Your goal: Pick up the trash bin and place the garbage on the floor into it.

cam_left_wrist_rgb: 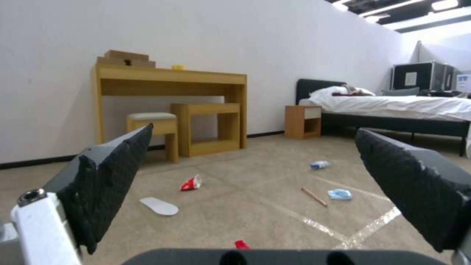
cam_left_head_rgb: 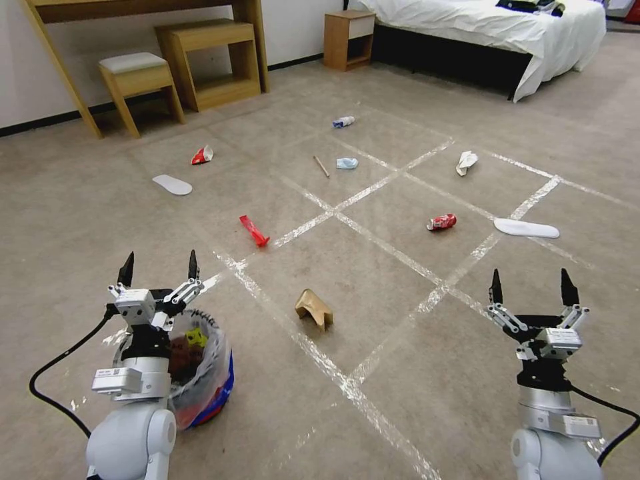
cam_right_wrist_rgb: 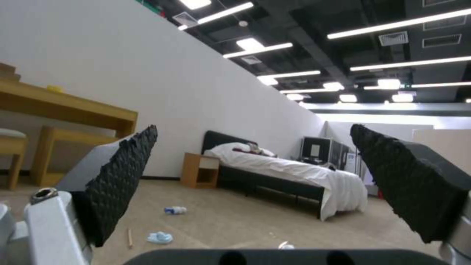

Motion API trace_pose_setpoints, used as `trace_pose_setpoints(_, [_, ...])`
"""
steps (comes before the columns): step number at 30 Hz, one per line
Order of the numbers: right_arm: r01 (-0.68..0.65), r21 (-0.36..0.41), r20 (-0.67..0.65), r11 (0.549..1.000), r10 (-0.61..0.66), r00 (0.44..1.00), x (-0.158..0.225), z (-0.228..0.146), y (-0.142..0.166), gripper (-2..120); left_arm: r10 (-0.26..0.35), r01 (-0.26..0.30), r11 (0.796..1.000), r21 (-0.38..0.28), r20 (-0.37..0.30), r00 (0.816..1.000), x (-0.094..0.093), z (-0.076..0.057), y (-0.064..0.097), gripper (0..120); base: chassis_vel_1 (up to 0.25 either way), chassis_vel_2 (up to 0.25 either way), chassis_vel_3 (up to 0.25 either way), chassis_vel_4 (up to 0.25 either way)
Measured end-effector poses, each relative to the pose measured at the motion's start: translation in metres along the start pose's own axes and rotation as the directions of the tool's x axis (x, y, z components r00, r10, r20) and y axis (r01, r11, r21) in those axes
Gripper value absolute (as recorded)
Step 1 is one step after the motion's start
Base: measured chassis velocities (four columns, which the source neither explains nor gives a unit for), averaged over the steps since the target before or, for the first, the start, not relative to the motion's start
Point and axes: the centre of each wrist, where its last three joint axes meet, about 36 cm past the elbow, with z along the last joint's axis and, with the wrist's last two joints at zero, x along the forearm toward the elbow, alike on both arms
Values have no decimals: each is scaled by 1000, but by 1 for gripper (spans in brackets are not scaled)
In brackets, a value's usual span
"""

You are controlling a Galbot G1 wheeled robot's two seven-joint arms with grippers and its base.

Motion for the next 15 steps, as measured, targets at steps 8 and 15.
trace_pose_setpoints(8, [-6,-6,8,1000,6,1000,-2,1,0,100,-38,38,999,5,-29,999,-1,-10,8,100,-1,5,8,-3])
trace_pose_setpoints(15, [-2,-2,12,1000,2,1000,-4,2,-5,100,-180,172,984,-55,-230,956,2,-56,23,100,0,0,0,0])
